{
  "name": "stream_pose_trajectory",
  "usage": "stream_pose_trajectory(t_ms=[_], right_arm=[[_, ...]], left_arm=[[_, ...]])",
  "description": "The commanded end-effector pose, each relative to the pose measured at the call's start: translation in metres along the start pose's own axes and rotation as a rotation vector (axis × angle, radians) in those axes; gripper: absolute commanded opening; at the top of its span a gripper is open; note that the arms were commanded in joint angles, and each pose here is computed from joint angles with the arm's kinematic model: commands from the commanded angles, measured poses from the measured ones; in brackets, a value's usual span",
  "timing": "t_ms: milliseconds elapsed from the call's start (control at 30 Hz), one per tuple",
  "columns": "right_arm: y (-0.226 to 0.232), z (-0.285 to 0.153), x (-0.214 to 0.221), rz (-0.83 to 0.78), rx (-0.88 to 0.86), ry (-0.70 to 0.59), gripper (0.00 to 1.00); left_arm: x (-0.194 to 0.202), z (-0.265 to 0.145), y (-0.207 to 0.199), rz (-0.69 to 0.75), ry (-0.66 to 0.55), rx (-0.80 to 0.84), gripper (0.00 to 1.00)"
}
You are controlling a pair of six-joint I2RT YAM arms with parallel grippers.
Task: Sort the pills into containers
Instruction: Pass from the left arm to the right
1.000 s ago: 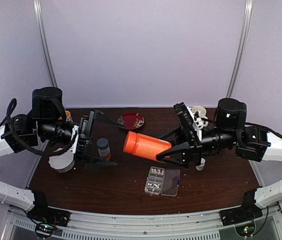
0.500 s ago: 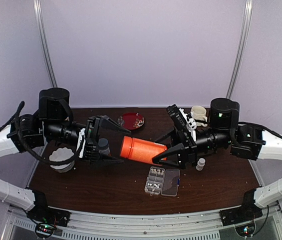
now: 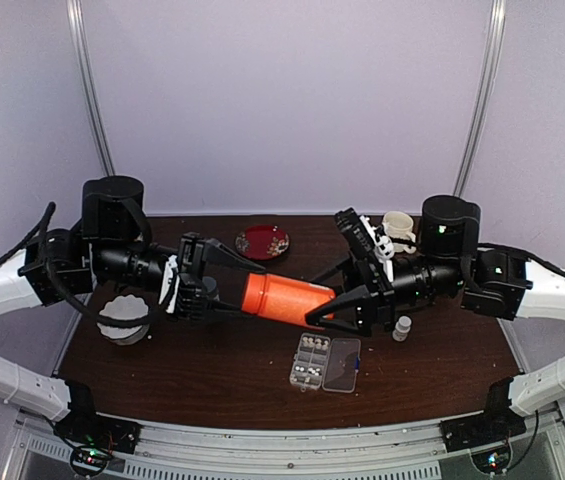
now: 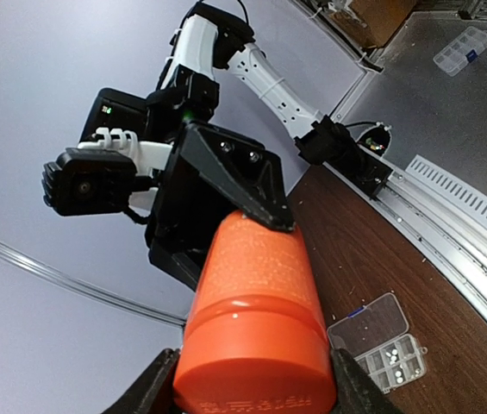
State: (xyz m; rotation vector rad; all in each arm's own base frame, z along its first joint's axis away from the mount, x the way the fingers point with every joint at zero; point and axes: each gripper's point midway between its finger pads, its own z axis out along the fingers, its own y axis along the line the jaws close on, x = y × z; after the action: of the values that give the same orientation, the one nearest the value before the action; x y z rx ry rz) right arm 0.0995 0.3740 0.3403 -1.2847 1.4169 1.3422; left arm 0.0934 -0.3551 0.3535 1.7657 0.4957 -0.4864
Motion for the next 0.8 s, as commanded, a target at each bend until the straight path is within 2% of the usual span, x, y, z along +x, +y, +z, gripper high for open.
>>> stream_pose_trajectory(t_ms=[0, 133, 300, 400, 500, 667, 767], right_arm=[[-0.006, -0.005, -0.013, -0.137, 0.051, -0.027, 0.02], [-0.007, -0.014, -0.011, -0.422, 0.1, -0.011, 0.0], [-0.03, -0.031, -0.028, -0.72, 0.324, -0.039, 0.0], [-0.045, -0.037, -0.032, -0.846, 0.444, -0.007, 0.0], [-0.059, -0.039, -0.029, -0.96, 0.565, 0.027, 0.0], [-0.081, -0.038, -0.022, -1.108, 0.749, 0.116, 0.0], [-0.086, -0.037, -0.022, -1.151, 0.805, 0.111, 0.0]], left_arm=[[-0.01, 0.004, 0.025, -0.1, -0.041, -0.079, 0.24], [-0.02, 0.01, 0.049, -0.37, -0.114, -0.137, 0.11], [-0.029, 0.012, 0.073, -0.73, -0.135, -0.178, 0.09], [-0.021, 0.002, 0.098, -1.075, -0.133, -0.292, 0.01], [-0.025, -0.006, 0.119, -1.344, -0.167, -0.343, 0.0], [-0.01, -0.015, 0.125, -1.744, -0.122, -0.434, 0.0], [-0.003, -0.017, 0.122, -1.893, -0.149, -0.467, 0.0]])
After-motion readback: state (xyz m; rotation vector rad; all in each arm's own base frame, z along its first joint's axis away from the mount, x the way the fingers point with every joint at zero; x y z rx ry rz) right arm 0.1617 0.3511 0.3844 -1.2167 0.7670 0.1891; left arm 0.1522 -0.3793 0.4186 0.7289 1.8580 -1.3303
